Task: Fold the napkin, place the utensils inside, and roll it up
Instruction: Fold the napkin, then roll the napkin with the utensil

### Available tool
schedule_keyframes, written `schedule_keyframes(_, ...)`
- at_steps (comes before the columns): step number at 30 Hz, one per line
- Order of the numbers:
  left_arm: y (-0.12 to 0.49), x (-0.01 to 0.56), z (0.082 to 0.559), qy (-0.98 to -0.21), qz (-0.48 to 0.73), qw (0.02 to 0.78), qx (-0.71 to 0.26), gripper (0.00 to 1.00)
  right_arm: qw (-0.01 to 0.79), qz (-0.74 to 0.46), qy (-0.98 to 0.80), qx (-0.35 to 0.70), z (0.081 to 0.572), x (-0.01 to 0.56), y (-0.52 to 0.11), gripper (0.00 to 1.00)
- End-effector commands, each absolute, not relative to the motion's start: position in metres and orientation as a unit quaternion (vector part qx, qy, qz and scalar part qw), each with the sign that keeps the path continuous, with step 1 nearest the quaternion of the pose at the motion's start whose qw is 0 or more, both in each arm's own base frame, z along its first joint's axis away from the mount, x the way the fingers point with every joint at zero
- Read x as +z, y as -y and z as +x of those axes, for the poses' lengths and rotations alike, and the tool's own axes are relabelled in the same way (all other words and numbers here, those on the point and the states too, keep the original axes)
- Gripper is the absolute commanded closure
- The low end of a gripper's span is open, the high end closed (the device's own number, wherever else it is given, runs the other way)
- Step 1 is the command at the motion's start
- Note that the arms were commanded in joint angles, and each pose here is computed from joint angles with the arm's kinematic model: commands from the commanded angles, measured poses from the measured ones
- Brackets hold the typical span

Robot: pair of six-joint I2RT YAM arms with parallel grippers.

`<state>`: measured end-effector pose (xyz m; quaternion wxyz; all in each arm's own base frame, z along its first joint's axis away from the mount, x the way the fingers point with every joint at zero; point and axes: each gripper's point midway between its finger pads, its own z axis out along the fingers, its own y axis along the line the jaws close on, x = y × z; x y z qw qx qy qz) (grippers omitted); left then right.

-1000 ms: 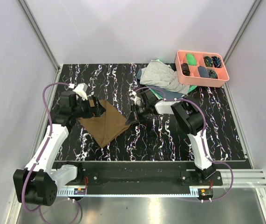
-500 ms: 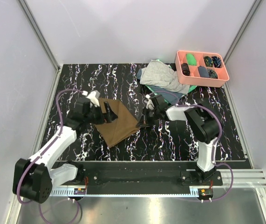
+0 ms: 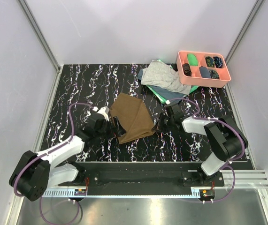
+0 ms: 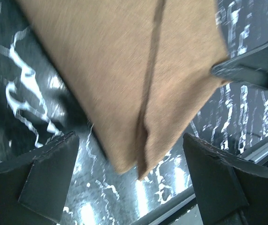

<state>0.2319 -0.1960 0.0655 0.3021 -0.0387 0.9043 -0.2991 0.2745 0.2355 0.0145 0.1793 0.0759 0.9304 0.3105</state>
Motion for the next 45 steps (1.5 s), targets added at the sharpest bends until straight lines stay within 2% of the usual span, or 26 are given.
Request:
schedule_keyframes(1,0.202,0.071,0.236,-0.881,-0.067,0.328,-0.334,0.07,0.204,0.101,-0.927,0.297,0.282,0.016,-0.229,1.00)
schedule_keyframes(3,0.201,0.060,0.231,-0.887,-0.072,0.314,-0.331,0.09,0.201,0.101,-0.927,0.301,0.282,0.015,-0.230,1.00)
schedule_keyframes(8,0.216,0.058,0.230,-0.875,-0.074,0.299,-0.374,0.21,0.192,0.102,-0.925,0.311,0.280,0.012,-0.234,1.00)
schedule_keyframes(13,0.224,0.054,0.228,-0.874,-0.079,0.278,-0.391,0.36,0.191,0.109,-0.924,0.314,0.278,0.011,-0.234,1.00)
schedule_keyframes(26,0.202,0.029,0.206,-0.902,-0.081,0.260,-0.335,0.37,0.187,0.111,-0.921,0.324,0.278,0.010,-0.238,1.00)
schedule_keyframes(32,0.216,0.036,0.209,-0.888,-0.080,0.258,-0.372,0.46,0.183,0.112,-0.920,0.327,0.277,0.008,-0.239,1.00)
schedule_keyframes(39,0.223,0.036,0.212,-0.884,-0.075,0.254,-0.386,0.63,0.187,0.112,-0.919,0.330,0.278,0.008,-0.238,1.00)
schedule_keyframes(42,0.226,0.039,0.217,-0.884,-0.068,0.258,-0.384,0.76,0.190,0.107,-0.917,0.333,0.278,0.011,-0.239,1.00)
schedule_keyframes(43,0.226,0.040,0.218,-0.885,-0.063,0.259,-0.383,0.86,0.193,0.103,-0.917,0.334,0.278,0.012,-0.239,1.00)
schedule_keyframes(44,0.223,0.038,0.218,-0.889,-0.064,0.257,-0.374,0.91,0.199,0.099,-0.915,0.336,0.279,0.017,-0.239,1.00)
schedule_keyframes(45,0.225,0.044,0.222,-0.887,-0.060,0.263,-0.374,0.95,0.204,0.095,-0.914,0.337,0.279,0.019,-0.239,0.94)
